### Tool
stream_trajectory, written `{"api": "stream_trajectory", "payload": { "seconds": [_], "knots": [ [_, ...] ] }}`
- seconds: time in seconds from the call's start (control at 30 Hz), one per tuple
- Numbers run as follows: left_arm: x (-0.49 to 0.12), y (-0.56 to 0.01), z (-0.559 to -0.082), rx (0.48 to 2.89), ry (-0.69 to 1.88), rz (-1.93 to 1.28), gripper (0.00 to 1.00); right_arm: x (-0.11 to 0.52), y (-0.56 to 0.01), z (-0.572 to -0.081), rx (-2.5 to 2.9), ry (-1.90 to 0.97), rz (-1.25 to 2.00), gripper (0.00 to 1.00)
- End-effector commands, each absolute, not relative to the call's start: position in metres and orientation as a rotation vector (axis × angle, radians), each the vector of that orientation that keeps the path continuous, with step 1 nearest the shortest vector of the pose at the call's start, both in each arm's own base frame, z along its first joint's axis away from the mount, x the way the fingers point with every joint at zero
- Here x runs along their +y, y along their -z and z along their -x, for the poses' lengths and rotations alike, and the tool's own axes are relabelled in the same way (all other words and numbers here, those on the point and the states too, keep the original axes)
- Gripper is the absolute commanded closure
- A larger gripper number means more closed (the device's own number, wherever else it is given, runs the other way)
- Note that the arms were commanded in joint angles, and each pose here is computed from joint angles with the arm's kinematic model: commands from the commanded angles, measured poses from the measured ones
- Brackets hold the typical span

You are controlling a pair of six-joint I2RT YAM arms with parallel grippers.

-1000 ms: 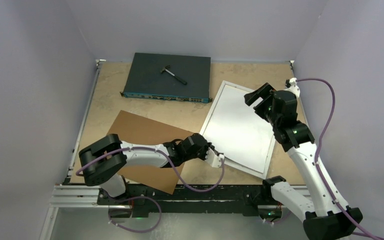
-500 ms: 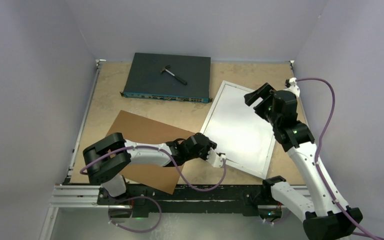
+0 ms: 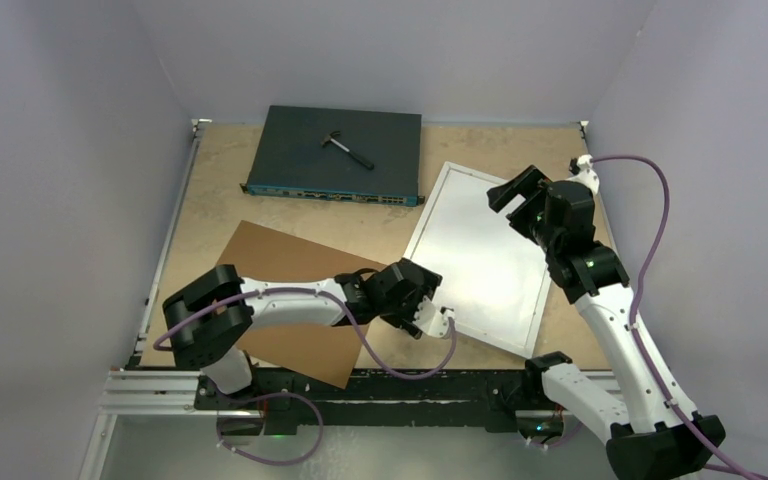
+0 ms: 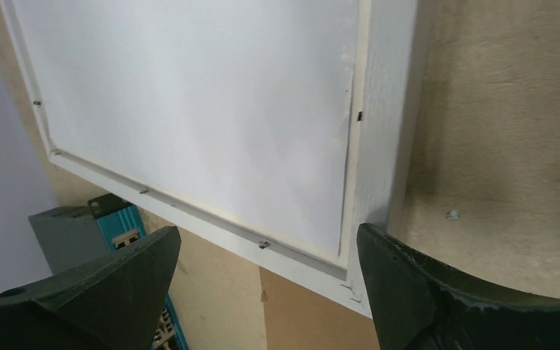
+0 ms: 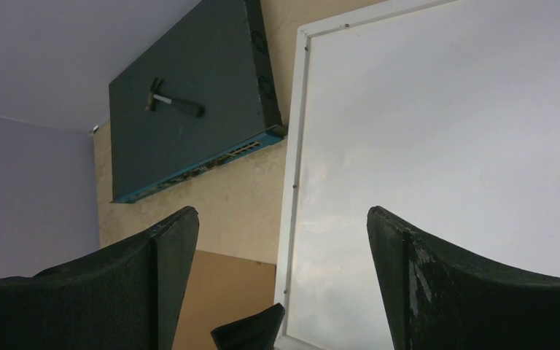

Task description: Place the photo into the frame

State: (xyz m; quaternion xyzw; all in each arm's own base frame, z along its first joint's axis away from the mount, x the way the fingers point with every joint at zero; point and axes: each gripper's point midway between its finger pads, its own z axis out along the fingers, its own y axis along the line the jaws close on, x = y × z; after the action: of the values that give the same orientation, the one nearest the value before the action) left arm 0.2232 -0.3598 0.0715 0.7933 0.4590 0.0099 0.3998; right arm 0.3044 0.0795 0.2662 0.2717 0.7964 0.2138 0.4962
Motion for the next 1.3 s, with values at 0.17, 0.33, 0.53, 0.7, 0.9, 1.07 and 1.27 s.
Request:
{"api": "stream_trajectory", "payload": {
  "seconds": [0.17,0.33,0.53,0.7,0.9,1.07,1.27],
  "knots": [
    [-0.354,-0.092,-0.191,1.245,0.169,-2.108,0.06,0.081,-0.291,-0.304,1.885,-0.545,-0.601,0.12],
    [-0.350,-0.137,-0.226,1.405,0.187,-1.947,0.04,0.088,-0.295,-0.304,1.885,-0.576,-0.544,0.12],
    [-0.275,-0.195,-0.303,1.698,0.203,-1.603,0.02,0.124,-0.295,-0.316,1.892,-0.731,-0.362,0.12],
    [-0.163,-0.219,-0.344,1.854,0.134,-1.425,0.01,0.191,-0.272,-0.326,1.994,-0.831,-0.183,0.07],
    [-0.027,-0.186,-0.348,2.171,0.035,-1.255,0.05,0.295,-0.219,-0.326,2.190,-0.863,0.078,0.04],
    [0.082,-0.132,-0.339,2.481,-0.107,-1.050,0.17,0.329,-0.166,-0.323,2.337,-0.825,0.108,0.04],
    [0.157,-0.094,-0.330,2.613,-0.230,-0.808,0.30,0.360,-0.124,-0.295,2.461,-0.741,0.073,0.03]
  ]
}}
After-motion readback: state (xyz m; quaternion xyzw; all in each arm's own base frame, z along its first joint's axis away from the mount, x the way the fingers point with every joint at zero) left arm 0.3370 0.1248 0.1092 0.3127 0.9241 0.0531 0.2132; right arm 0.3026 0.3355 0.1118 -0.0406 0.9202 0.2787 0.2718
